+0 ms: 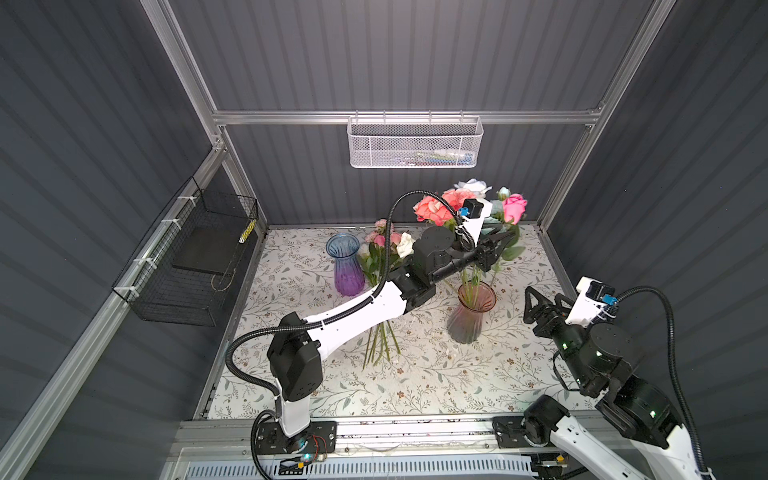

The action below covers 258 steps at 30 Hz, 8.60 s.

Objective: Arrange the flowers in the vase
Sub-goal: 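Lower the pink rose stem into the pink vase with the left gripper, then open the left gripper and draw it back while the right gripper approaches the pink vase, then grasp the pink vase rim with the right gripper while the left gripper lowers, then slide the pink vase farther from the robot with the right gripper, then release the pink vase with the right gripper while the left gripper reaches the blue-purple vase, then grasp the blue-purple vase rim with the left gripper, then slide the blue-purple vase toward the table centre beside the bunch with the left gripper, then open the left gripper and lift it toward the rose bunch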

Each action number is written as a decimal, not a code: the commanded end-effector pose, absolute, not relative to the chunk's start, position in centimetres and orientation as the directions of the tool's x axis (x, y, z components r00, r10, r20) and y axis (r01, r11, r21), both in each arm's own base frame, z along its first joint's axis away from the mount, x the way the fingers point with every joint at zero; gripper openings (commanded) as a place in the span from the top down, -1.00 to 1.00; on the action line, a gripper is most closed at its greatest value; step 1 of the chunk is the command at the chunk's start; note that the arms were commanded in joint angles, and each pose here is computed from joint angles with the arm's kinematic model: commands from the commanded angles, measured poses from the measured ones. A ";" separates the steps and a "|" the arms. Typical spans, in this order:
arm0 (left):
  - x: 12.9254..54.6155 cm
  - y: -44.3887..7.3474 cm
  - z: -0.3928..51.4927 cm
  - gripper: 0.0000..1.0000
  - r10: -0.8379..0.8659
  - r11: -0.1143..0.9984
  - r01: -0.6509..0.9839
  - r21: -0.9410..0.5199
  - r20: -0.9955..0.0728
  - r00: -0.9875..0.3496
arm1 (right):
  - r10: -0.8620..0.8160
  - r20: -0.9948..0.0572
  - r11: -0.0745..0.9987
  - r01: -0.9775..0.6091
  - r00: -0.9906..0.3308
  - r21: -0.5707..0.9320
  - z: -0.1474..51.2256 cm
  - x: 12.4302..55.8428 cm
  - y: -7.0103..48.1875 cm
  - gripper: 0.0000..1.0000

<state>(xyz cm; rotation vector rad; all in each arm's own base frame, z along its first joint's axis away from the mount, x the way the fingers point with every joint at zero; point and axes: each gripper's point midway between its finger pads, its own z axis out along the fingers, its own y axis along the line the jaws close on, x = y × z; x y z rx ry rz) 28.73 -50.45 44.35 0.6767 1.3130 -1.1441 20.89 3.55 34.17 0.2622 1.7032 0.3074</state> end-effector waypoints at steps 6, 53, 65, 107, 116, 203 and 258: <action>25.9 -47.2 52.7 -0.14 -0.352 0.324 0.938 -0.119 -0.936 0.003 | 0.352 -0.922 0.935 0.012 -0.159 0.354 34.1 21.5 3.8 -0.64; 23.3 -12.8 32.7 -0.42 -0.126 0.966 0.183 -0.184 -0.949 -0.289 | 0.425 -0.465 0.876 0.223 -0.777 0.427 21.8 28.7 9.8 0.49; 23.5 -13.0 32.4 -0.45 -0.091 0.970 0.194 -0.147 -0.958 -0.271 | 0.403 -0.416 0.887 0.236 -0.815 0.396 18.9 29.1 10.2 0.71; 23.0 -11.9 34.1 -0.50 -0.038 0.980 0.175 -0.092 -0.956 -0.289 | 0.438 -0.512 0.895 0.306 -0.739 0.324 20.9 46.9 2.8 0.48; 24.9 -13.2 33.4 -0.61 0.033 0.992 0.127 -0.010 -0.942 -0.333 | 0.441 -0.604 0.897 0.305 -0.664 0.319 25.7 44.8 1.7 0.01; 35.6 -23.2 37.0 1.00 -0.038 0.822 0.371 -0.432 -0.692 -0.721 | 0.416 -0.751 0.901 0.122 -0.513 0.416 30.1 26.6 3.9 -0.30; 36.8 -23.2 35.4 -0.27 0.148 0.870 0.434 -0.235 -0.715 -0.684 | 0.383 -0.769 0.915 0.095 -0.511 0.392 30.0 25.7 4.5 -0.31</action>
